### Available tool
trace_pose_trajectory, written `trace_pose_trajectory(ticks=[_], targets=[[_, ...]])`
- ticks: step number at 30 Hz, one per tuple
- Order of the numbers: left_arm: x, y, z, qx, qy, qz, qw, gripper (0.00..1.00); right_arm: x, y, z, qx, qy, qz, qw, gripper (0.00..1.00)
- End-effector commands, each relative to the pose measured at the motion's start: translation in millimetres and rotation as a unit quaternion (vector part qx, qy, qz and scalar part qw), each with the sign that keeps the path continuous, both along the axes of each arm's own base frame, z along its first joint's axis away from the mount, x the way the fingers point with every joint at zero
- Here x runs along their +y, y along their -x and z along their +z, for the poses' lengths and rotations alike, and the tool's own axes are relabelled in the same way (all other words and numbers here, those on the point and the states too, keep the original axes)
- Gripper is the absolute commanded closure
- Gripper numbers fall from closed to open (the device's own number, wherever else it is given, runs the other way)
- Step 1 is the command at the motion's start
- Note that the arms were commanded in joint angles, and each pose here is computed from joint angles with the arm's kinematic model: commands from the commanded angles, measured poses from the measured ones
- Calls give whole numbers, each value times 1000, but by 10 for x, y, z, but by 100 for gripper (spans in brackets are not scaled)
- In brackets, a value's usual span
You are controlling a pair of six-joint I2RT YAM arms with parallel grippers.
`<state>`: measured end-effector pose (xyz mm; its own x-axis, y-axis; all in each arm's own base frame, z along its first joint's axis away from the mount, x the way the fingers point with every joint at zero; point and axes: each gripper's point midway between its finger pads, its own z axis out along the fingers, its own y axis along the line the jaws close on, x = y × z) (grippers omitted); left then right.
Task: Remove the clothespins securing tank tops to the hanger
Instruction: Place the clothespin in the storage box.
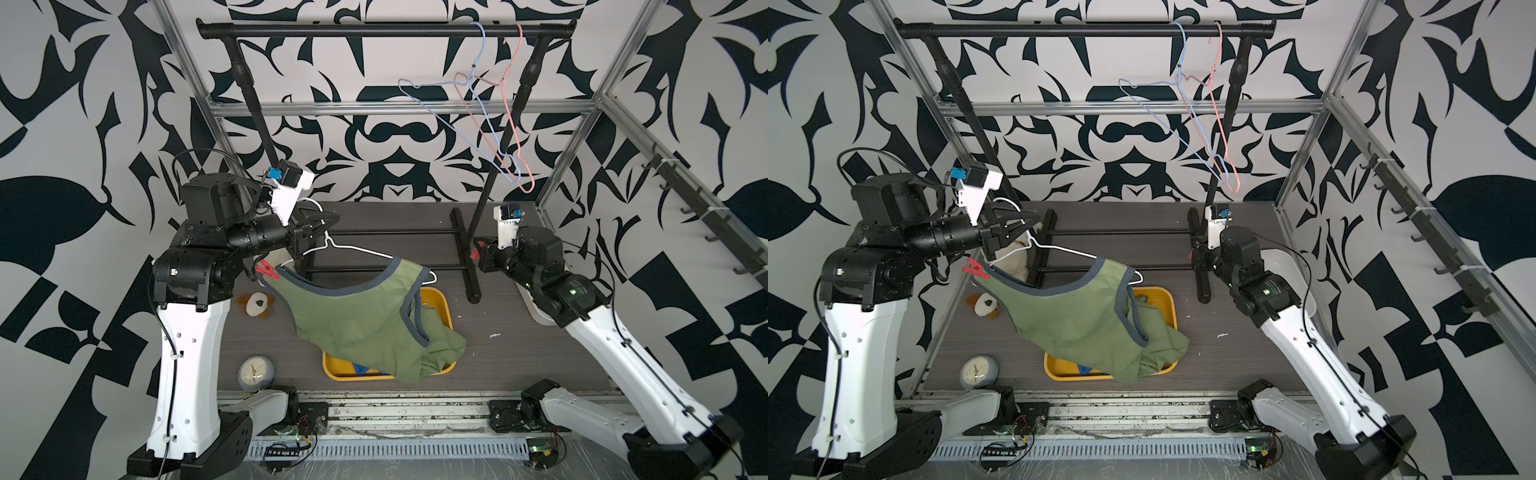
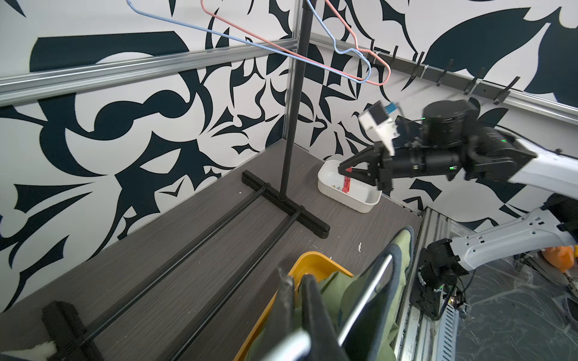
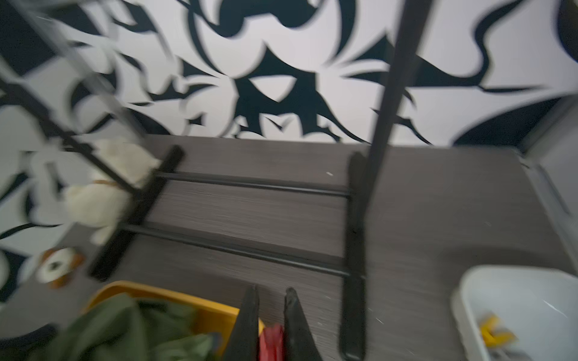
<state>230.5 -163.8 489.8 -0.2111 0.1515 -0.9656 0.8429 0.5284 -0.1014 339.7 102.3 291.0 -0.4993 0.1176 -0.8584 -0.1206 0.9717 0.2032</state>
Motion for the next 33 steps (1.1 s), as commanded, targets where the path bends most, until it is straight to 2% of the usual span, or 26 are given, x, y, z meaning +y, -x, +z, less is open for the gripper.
trace_pose_trajectory(ticks=[1,8,13,15,20,24,31,33], targets=[[-37,99,141,-26,7,-21,999,94,-670,-194,-256,19,25,-136,990,100],[-40,117,97,-22,5,-24,999,93,-1530,-528,-695,52,-6,-247,968,100],[-63,138,84,-18,7,-36,999,93,-2085,-591,-1087,77,-55,-336,937,100],[-72,119,64,-16,7,-37,999,92,-2148,-622,-1279,89,-61,-350,931,100],[-76,109,31,-15,5,-37,999,92,-2347,-608,-1684,138,-27,-383,913,95],[-89,121,-6,-11,3,-42,999,92,-2366,-556,-1851,157,-23,-386,909,87],[-110,142,-13,-10,4,-47,999,90,-2388,-463,-2029,182,-20,-389,903,67],[-111,147,-8,-11,4,-47,999,90,-2375,-463,-2042,182,-23,-387,904,65]])
